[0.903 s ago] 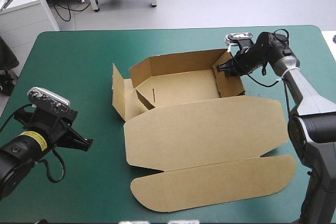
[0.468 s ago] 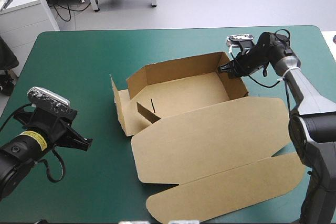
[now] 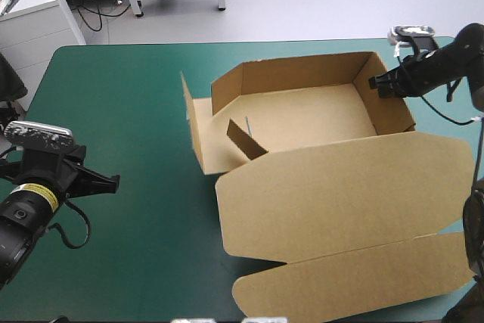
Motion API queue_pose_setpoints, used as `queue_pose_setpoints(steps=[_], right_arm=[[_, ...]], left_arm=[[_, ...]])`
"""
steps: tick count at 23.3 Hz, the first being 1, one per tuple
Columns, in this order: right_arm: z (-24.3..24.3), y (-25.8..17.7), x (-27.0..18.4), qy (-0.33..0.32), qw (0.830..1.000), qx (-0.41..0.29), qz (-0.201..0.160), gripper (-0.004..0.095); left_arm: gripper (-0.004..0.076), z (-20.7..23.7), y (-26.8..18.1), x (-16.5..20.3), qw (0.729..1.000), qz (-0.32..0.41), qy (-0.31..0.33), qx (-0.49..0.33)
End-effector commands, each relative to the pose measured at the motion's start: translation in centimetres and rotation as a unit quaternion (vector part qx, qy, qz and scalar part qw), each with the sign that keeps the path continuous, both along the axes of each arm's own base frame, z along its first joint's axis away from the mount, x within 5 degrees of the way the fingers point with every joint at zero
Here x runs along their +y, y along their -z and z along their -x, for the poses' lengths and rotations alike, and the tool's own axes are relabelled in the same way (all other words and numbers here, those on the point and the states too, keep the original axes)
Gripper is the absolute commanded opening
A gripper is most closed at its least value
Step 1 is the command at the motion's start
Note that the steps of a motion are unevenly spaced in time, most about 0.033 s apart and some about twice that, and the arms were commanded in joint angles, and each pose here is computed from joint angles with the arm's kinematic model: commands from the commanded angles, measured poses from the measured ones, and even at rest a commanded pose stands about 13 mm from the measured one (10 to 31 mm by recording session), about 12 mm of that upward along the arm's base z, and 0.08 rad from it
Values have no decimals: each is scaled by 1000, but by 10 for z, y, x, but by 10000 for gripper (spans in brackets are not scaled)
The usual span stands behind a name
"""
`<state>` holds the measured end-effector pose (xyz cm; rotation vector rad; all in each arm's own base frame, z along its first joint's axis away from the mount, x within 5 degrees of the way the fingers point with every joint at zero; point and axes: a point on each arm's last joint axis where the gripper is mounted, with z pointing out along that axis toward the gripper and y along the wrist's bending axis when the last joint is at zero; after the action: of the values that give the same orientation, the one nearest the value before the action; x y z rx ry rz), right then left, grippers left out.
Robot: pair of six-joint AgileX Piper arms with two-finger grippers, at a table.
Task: Fold the box
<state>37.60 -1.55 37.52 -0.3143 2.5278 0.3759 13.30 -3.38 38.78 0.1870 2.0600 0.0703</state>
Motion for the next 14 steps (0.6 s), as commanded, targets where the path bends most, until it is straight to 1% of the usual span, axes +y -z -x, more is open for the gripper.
queue_pose_setpoints(steps=[1, 3, 9, 10, 12, 13, 14], right_arm=[[40, -59, -4, 5, 997, -78, -16, -20], [55, -74, -7, 12, 995, -102, -12, -20], [94, -109, -5, 12, 987, -162, 4, -20], [101, -114, -4, 11, 985, -171, 7, -20], [107, -119, -2, 11, 984, -180, 2, -20], [109, -121, -1, 10, 983, -183, 0, -20], [111, -122, 0, 9, 982, -186, -1, -20]], left_arm=[[6, -1, -15, 7, 998, -6, -29, -54], [6, -1, -15, 9, 998, -18, -36, -54], [8, -1, -15, 11, 997, -27, -40, -55], [18, -2, -16, 10, 997, -29, -39, -57], [18, -4, -15, 10, 997, -46, -38, -57], [18, -4, -16, 10, 997, -47, -34, -56], [18, -6, -16, 4, 998, -51, -10, -43]])
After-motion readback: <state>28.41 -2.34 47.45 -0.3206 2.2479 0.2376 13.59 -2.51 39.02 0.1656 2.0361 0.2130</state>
